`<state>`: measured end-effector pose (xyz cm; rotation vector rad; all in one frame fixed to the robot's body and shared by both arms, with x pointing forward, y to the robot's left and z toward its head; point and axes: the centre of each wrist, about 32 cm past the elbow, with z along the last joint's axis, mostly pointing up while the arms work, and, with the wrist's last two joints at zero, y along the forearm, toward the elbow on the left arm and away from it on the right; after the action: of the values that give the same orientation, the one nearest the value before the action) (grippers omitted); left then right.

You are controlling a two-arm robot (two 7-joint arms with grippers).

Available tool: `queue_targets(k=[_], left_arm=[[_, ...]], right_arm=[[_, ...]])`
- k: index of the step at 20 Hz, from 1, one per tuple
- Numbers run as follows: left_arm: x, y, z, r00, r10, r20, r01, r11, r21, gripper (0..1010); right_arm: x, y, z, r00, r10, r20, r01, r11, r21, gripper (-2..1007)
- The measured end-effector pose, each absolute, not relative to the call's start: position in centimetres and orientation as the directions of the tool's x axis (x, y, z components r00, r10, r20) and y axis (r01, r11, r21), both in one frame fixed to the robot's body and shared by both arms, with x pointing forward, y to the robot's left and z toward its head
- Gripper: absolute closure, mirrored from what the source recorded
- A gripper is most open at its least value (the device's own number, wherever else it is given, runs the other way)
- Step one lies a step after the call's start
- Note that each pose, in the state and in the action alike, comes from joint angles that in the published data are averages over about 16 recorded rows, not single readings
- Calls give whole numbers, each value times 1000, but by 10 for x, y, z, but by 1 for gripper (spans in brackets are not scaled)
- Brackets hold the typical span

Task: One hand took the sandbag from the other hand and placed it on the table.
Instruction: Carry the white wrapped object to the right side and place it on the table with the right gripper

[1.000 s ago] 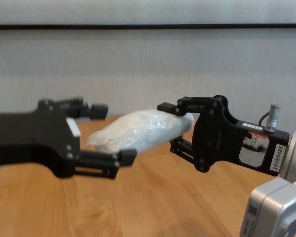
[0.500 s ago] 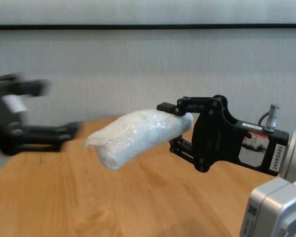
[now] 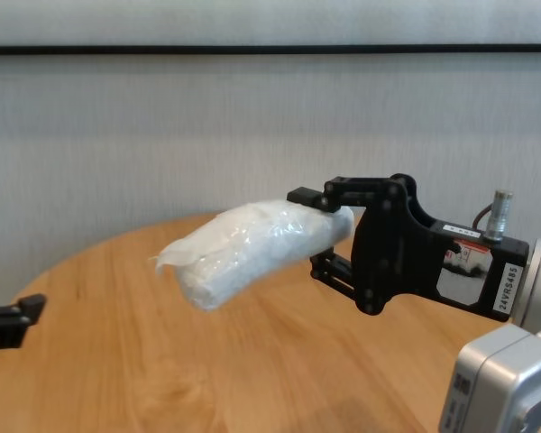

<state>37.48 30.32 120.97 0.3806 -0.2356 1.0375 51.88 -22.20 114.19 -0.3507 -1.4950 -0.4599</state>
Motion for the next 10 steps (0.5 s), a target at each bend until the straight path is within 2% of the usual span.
queue_targets(k=[4, 10], left_arm=[[378, 302, 1202, 502, 779, 376, -865, 463, 194, 8], [395, 298, 1192, 563, 724, 399, -822, 539, 183, 8]], right_arm=[[519, -222, 1142, 17, -76, 997, 497, 866, 57, 674], [519, -222, 1142, 17, -76, 997, 497, 866, 57, 674]])
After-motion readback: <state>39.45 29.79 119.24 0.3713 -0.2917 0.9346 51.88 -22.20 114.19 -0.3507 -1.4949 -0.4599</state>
